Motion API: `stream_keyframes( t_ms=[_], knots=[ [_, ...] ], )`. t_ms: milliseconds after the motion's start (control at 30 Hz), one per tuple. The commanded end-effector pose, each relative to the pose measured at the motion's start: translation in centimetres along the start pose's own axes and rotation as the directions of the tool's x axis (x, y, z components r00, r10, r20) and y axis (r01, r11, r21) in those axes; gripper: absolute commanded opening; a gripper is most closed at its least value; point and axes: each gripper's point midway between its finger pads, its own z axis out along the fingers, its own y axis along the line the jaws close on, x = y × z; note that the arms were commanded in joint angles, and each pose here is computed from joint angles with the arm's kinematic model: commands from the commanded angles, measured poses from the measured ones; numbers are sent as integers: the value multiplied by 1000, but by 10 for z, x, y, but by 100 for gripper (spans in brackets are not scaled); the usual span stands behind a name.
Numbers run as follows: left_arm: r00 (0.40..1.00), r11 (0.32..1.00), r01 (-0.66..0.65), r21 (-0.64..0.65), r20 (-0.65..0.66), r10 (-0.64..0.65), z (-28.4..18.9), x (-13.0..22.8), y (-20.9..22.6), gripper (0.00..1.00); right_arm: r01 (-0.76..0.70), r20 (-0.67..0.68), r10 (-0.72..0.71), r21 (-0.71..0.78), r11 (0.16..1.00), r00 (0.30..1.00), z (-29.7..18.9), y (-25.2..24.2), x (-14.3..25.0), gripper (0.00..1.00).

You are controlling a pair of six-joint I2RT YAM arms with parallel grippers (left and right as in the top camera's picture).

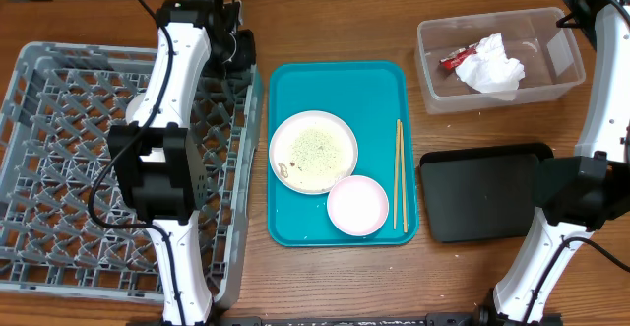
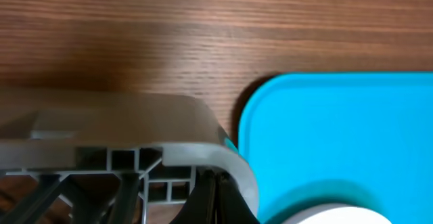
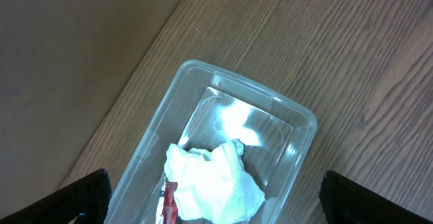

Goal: Sort waste into correct bins and load items into the dishwasher
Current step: 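Reach the left gripper to the tray and grasp the pink bowl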

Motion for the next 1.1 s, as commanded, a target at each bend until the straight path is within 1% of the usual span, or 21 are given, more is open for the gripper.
stream_keyframes(
  t_ms=[0, 300, 433, 500, 533, 567, 700, 733, 833, 867, 933, 1000, 1033, 1067],
  knots=[
    [1000, 1000, 21, 12, 20, -21, -2, -4, -6, 4, -20, 33, 20, -25, 999, 999, -16, 1, -9, 100],
    [1000, 1000, 17, 12, 2, -17, -5, 0, -7, 4, -20, 33, 20, -25, 1000, 999, -16, 1, -9, 100],
    [999, 1000, 19, 14, 29, -20, -29, -8, -10, 4, -20, 33, 20, -25, 1000, 999, -16, 1, -9, 100],
    [998, 1000, 19, 14, 59, -20, -48, -18, -11, 7, -20, 33, 20, -25, 1000, 999, -16, 1, -9, 100],
    [997, 1000, 19, 16, 74, -20, -58, -22, -12, 11, -20, 33, 20, -25, 1000, 999, -16, 1, -9, 100],
    [996, 1000, 19, 17, 90, -21, -70, -27, -13, 18, -20, 33, 20, -25, 999, 999, -16, 1, -9, 100],
    [992, 1000, 20, 22, 122, -22, -107, -32, -18, 61, -20, 33, 20, -25, 999, 999, -16, 1, -9, 100],
    [993, 999, 19, 26, 117, -22, -115, -30, -20, 66, -20, 33, 20, -25, 1000, 999, -16, 1, -9, 100],
    [997, 999, 23, 26, 70, -25, -133, -14, -26, 69, -20, 33, 20, -25, 1000, 999, -16, 1, -9, 100],
    [998, 999, 24, 24, 51, -25, -136, -8, -27, 72, -20, 33, 20, -25, 999, 999, -16, 1, -9, 100],
    [1000, 999, 25, 21, -14, -24, -140, 10, -32, 83, -20, 33, 20, -25, 1000, 999, -16, 1, -9, 100],
    [996, 1000, 8, 12, -86, -7, -141, 29, -35, 84, -20, 33, 20, -25, 1000, 999, -16, 1, -9, 100],
    [995, 1000, -7, 9, -102, 8, -141, 33, -35, 85, -20, 32, 20, -25, 1000, 999, -16, 1, -9, 100],
    [994, 1000, -23, 13, -108, 25, -139, 34, -37, 99, -20, 33, 20, -25, 1000, 999, -16, 1, -9, 100]
  ],
)
